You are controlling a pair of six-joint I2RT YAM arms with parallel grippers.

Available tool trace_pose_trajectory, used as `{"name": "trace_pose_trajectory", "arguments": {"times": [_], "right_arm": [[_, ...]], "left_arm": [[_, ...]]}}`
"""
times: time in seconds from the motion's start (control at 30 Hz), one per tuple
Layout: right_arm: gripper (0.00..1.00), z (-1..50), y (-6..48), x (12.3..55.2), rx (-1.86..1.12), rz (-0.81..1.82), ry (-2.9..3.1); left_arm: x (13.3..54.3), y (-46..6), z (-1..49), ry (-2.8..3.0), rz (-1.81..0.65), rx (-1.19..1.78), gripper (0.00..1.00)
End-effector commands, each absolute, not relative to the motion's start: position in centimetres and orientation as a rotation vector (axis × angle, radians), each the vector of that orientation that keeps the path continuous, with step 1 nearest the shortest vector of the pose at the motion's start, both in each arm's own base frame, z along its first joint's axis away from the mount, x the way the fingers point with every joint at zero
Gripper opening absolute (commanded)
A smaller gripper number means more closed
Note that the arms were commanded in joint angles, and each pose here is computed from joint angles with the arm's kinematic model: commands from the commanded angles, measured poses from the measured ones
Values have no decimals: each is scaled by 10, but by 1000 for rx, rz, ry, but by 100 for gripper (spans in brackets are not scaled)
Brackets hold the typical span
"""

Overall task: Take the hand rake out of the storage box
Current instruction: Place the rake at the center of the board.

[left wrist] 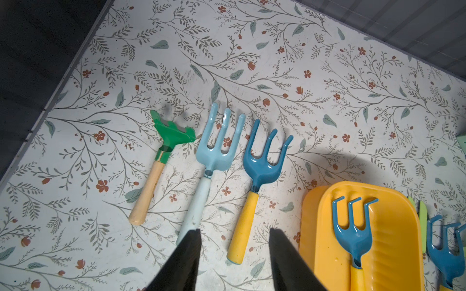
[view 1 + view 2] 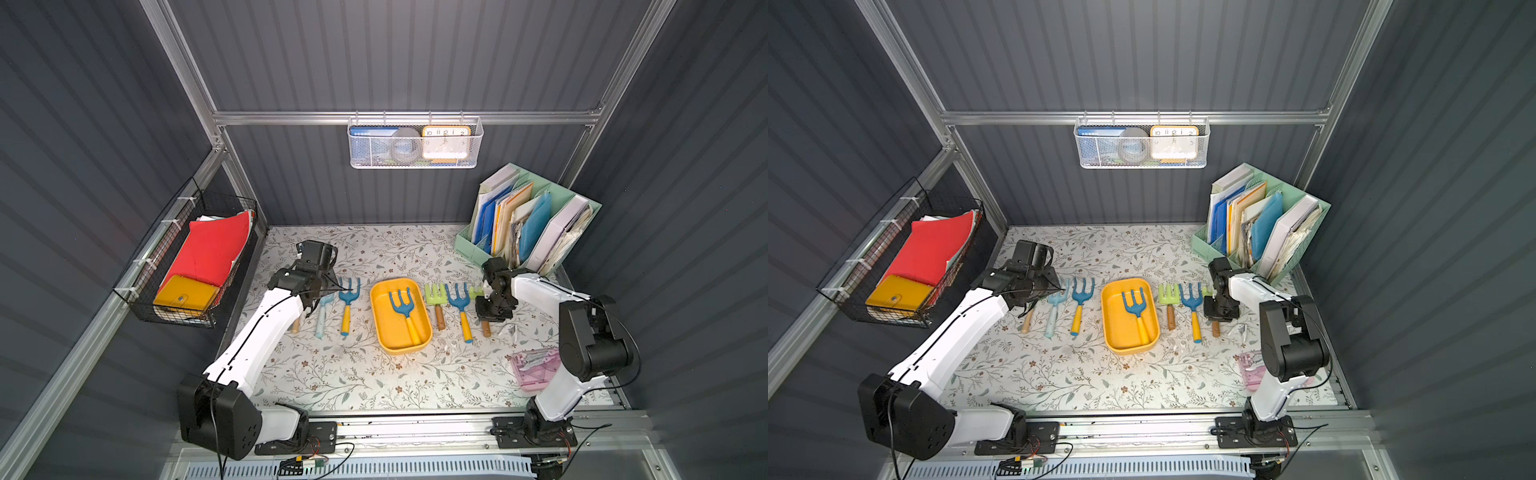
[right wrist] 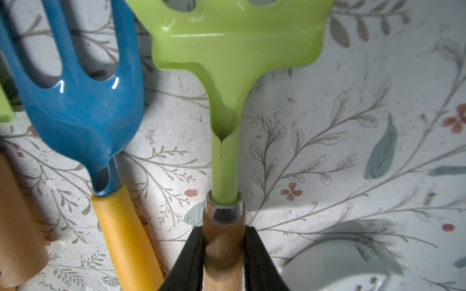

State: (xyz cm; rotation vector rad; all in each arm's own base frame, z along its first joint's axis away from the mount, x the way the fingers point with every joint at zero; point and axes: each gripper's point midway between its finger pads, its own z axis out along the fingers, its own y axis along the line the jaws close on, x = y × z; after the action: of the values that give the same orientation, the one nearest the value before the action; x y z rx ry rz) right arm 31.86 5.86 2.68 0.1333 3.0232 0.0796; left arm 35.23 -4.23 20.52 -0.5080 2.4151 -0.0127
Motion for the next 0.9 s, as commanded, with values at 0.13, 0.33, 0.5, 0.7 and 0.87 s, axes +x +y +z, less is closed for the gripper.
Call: {"name": "trace_pose_trajectory", "arguments": {"times": [0.13,0.33,0.5,0.7,0.87], "right_arm": [[23,18,55,315,119,57,3054],[29,18,53,315,111,43,3053],[35,25,52,317,110,41,3037],[40,47,55,325,121,72,2990],[43,89,73,341,136,201,2882]], "left_arm": [[352,-37,214,2415,23,-496,49],[353,-37,214,2414,23,-496,49],[350,-36,215,2411,24,-502,49],[344,-33,214,2408,30,-509,49],[343,-33,215,2406,28,-509,49]]}}
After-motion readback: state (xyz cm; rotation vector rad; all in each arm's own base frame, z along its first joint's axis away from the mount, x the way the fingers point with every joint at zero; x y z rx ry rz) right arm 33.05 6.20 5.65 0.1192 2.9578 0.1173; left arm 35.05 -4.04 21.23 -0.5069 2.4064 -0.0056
